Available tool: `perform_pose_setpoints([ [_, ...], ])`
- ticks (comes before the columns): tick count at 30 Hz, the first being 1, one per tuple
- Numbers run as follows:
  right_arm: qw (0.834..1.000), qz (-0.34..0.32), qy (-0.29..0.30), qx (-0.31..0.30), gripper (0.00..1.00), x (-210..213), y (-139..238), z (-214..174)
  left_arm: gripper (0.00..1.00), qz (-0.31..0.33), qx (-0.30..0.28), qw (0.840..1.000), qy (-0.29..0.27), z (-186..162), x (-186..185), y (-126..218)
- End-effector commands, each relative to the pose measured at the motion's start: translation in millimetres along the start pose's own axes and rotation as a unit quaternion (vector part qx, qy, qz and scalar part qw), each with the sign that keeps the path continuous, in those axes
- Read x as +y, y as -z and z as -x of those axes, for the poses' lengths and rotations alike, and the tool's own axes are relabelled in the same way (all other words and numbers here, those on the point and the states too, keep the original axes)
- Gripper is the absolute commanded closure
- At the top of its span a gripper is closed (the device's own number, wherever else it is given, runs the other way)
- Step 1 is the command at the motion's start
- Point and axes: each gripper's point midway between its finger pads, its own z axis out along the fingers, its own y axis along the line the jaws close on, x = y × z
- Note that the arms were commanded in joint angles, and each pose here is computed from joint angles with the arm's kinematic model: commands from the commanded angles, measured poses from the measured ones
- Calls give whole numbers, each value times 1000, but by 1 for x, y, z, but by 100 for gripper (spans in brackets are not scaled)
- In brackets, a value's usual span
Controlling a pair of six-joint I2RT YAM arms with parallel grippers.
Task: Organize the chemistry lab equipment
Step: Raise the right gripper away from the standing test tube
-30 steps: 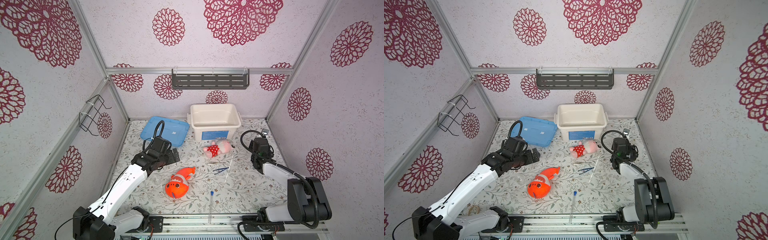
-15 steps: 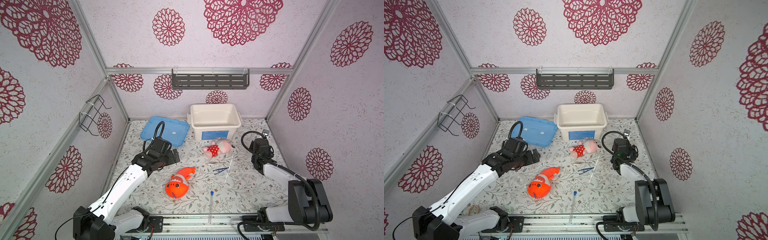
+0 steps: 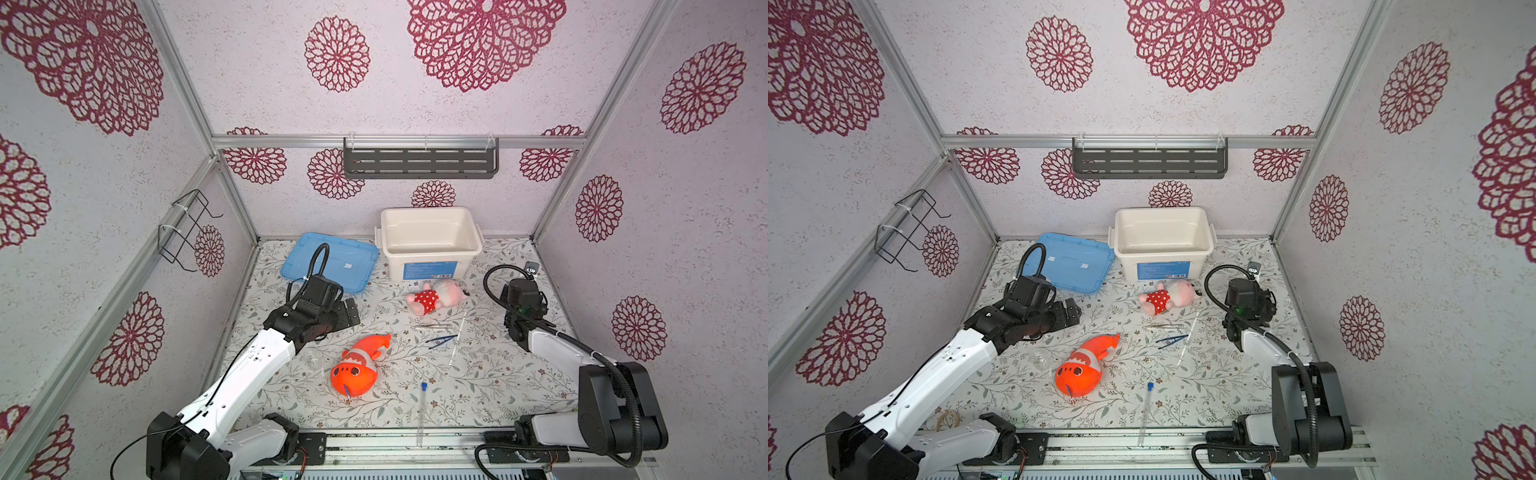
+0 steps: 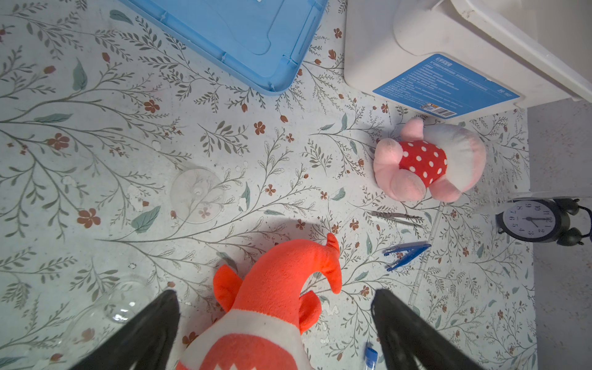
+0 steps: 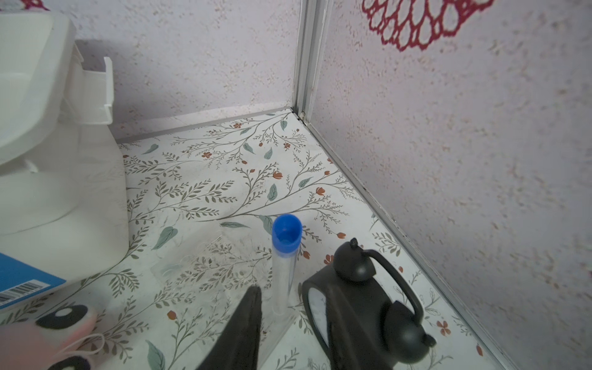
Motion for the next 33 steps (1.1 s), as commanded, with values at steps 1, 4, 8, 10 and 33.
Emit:
perform_pose_setpoints([
  [1,999,13,-26,-27,53,-1,13,35,3,-1,-8,1000,8,3,0,0],
  [4,999,23,-36,-22,44,0,24,56,3,7,-14,1000,3,6,3,1],
  [8,998,26,-51,-11,37,-6,45,90,3,17,-20,1000,0,7,6,4],
  [10,998,37,-54,-8,34,-7,60,108,3,24,-22,999,-4,9,8,6],
  [33,915,213,13,342,19,35,153,32,3,90,-54,991,-82,18,36,32],
])
